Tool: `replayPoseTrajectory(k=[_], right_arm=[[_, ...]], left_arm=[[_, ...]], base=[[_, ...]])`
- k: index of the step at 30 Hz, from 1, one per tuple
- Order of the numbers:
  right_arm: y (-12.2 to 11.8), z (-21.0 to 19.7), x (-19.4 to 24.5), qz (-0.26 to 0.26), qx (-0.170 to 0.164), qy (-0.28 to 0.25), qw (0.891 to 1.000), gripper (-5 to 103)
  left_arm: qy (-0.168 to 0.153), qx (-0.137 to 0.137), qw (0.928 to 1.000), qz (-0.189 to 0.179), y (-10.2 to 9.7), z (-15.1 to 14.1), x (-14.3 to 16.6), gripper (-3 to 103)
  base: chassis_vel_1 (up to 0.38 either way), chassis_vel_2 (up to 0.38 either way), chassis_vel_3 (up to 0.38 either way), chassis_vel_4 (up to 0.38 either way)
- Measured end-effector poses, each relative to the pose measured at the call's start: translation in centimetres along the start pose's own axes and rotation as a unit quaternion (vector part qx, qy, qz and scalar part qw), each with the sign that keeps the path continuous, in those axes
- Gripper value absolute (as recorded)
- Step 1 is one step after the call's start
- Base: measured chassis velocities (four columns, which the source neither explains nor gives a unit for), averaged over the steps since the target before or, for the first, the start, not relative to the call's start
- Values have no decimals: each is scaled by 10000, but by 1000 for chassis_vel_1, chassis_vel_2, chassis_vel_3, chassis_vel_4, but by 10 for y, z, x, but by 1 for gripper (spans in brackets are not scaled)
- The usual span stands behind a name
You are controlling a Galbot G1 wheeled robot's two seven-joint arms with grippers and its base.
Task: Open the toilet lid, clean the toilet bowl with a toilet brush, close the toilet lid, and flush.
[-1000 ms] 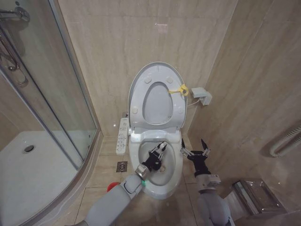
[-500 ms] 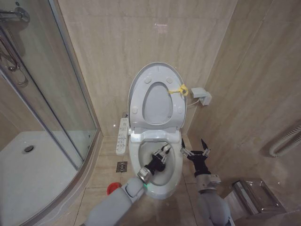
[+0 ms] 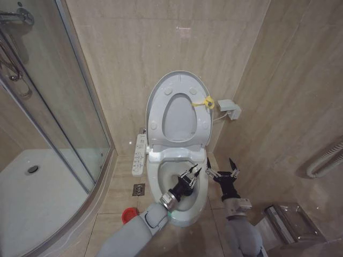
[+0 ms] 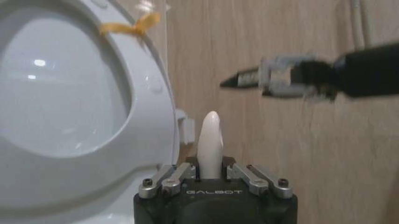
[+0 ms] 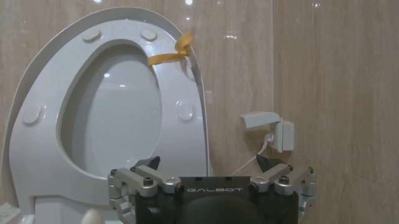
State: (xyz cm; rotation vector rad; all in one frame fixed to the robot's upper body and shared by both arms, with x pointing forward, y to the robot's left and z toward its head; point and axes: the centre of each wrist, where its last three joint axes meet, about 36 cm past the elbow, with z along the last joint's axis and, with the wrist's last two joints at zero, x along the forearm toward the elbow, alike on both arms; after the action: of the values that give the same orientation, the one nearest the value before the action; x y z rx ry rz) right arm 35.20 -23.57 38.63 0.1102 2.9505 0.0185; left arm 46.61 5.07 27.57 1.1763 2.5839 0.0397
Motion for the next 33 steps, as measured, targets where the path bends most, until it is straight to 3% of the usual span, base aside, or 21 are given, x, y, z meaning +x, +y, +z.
replayPoseTrajectory(k=[9, 13, 17, 22, 25, 28, 33], right_arm=[[0, 0, 0, 0, 0, 0, 10000, 100], [0, 0, 0, 0, 0, 0, 10000, 100], [0, 0, 0, 0, 0, 0, 10000, 100], [0, 0, 0, 0, 0, -1, 10000, 100], [0, 0, 0, 0, 0, 0, 10000, 100], [0, 0, 0, 0, 0, -1, 10000, 100], [0, 0, 0, 0, 0, 0, 10000, 100]], left_arm=[[303, -292, 9989, -220, 37, 27, 12, 22], [120, -240, 9994, -205, 31, 15, 6, 22], [-191, -47, 9998, -32, 5, -11, 2, 22], [-110, 30, 9999, 25, -5, -5, 12, 22], [37, -36, 10000, -32, 3, 8, 19, 22], [197, -231, 9994, -194, 26, 22, 22, 22], [99, -297, 9991, -279, 36, 15, 14, 22]], base=[[0, 0, 0, 0], [0, 0, 0, 0], [0, 0, 0, 0], [0, 0, 0, 0], [0, 0, 0, 0], [0, 0, 0, 0], [0, 0, 0, 0]])
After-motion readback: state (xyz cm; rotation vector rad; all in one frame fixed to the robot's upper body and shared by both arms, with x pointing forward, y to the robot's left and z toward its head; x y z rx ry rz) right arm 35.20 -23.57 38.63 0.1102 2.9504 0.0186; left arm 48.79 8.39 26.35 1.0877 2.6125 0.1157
